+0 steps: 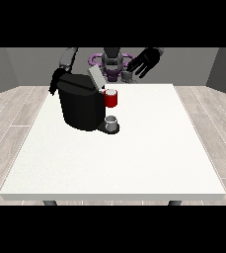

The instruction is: Insert the coffee pod into the coffee machine and close the lid

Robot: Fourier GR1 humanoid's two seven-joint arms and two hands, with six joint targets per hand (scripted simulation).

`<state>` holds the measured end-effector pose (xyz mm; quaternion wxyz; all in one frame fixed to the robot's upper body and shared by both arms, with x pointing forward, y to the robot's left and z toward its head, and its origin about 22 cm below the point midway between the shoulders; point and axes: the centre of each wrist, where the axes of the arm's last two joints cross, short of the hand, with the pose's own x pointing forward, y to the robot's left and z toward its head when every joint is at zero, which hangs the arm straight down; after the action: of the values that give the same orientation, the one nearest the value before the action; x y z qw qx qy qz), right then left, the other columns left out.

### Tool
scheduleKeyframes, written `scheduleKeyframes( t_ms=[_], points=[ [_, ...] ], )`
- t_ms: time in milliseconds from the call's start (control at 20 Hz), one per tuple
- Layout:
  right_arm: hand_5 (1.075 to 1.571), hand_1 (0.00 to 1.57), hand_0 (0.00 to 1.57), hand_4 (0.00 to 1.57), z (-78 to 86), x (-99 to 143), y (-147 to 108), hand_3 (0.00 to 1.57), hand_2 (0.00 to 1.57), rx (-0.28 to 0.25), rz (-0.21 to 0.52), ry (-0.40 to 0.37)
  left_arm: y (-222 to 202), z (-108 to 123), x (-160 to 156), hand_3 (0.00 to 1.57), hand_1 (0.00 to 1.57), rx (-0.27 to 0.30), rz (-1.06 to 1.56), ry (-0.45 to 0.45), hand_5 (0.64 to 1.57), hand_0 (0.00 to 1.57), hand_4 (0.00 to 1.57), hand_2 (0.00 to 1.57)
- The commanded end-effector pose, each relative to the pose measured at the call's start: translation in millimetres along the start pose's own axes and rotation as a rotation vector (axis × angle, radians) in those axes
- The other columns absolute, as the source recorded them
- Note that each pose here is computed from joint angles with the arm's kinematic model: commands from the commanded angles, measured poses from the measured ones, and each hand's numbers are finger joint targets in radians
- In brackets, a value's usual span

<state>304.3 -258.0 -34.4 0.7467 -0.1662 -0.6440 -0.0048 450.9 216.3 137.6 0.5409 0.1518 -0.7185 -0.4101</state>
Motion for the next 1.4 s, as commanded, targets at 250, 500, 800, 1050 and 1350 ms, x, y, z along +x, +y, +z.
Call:
scheduleKeyframes(
  t_ms=[250,500,800,1050,1350],
  points=[
    [1.571,0.00,0.00,0.00,34.9,-55.0,-41.0,0.00,0.00,-0.052,0.013,0.126,-126.2,72.2,-80.4,0.00,0.00,0.060,0.668,0.135,1.571,0.00,0.39,0.00],
    [1.571,0.00,0.00,0.00,40.2,-38.8,-18.4,0.00,0.00,0.031,-0.023,0.075,-158.8,105.9,-98.4,0.00,0.00,0.017,0.710,0.298,1.571,0.00,0.32,0.00],
    [1.571,0.00,0.00,0.00,18.5,20.6,-1.7,0.00,0.00,0.197,-0.049,-0.096,-153.5,128.6,-114.2,0.00,0.00,0.045,0.723,0.331,1.571,0.00,0.40,0.00],
    [1.571,0.00,0.00,0.25,8.9,44.6,-20.0,0.00,0.00,0.242,0.000,-0.156,-163.7,132.9,-102.4,0.00,0.00,0.056,0.777,0.297,1.571,0.00,0.46,0.00],
    [1.571,0.00,0.00,0.00,-14.7,63.2,-20.0,0.00,0.00,0.145,-0.055,-0.130,-167.6,145.7,-89.8,0.00,0.00,0.040,0.781,0.242,1.571,0.00,0.39,0.00]
  ],
)
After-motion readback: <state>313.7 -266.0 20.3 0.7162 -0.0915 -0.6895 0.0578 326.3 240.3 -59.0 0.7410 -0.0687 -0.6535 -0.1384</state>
